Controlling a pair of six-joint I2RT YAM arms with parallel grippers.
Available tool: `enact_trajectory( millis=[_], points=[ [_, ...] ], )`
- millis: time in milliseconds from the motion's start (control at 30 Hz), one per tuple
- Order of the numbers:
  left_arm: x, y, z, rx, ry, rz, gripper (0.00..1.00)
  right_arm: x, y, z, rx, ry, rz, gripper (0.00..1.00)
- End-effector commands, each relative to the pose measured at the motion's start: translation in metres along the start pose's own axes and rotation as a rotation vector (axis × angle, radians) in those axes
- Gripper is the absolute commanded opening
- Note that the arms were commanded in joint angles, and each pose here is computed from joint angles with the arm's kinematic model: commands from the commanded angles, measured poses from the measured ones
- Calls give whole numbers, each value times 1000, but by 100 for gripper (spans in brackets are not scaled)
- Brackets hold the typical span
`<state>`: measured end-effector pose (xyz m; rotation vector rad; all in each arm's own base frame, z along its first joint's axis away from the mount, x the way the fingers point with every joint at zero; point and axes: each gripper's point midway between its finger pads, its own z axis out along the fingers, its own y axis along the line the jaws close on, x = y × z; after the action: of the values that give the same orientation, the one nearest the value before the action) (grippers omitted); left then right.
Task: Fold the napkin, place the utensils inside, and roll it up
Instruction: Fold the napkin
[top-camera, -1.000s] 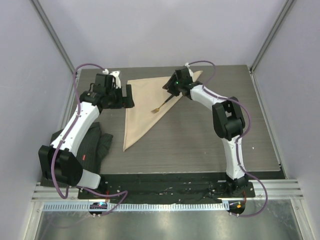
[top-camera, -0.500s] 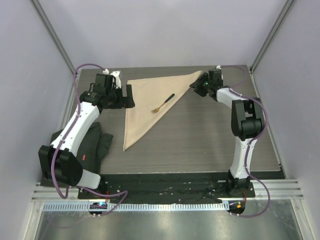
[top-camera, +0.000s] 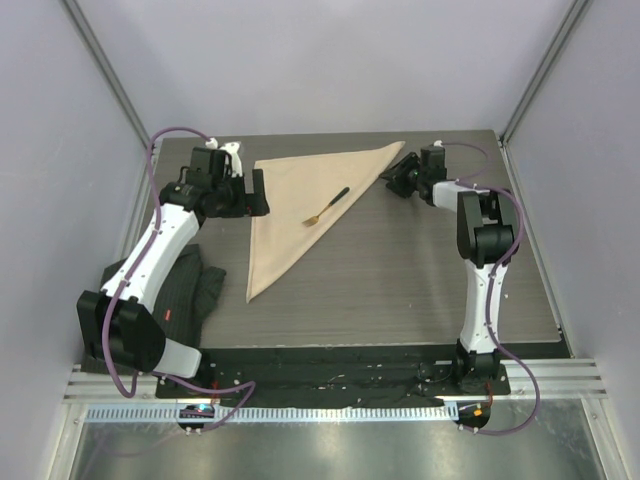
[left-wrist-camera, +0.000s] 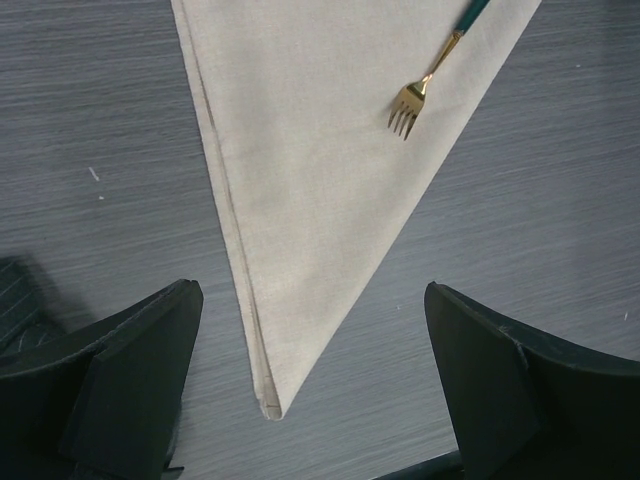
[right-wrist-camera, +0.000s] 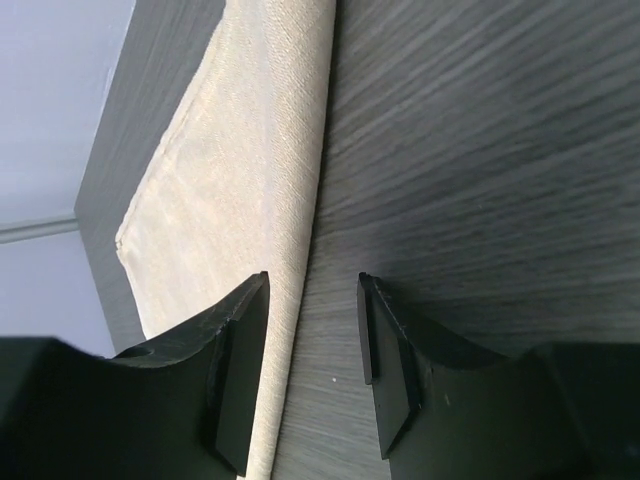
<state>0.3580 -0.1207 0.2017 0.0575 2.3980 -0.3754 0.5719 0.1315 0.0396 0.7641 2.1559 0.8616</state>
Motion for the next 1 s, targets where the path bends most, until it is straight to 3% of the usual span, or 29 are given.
enact_trajectory(
  millis=[0, 200, 567, 967],
  points=[
    [-18, -4, -8, 1, -54, 11, 100, 0, -2, 15, -18, -3, 20, 49],
    [-18, -2, -6, -7, -48, 11, 100, 5, -18, 29, 22, 9, 42, 45],
    [-18, -1, -6, -13, -44, 14, 100, 9, -34, 36, 90, 30, 29, 28],
    [-18, -1, -7, -13, -43, 17, 100, 10, -38, 42, 123, 53, 1, 27]
  ],
)
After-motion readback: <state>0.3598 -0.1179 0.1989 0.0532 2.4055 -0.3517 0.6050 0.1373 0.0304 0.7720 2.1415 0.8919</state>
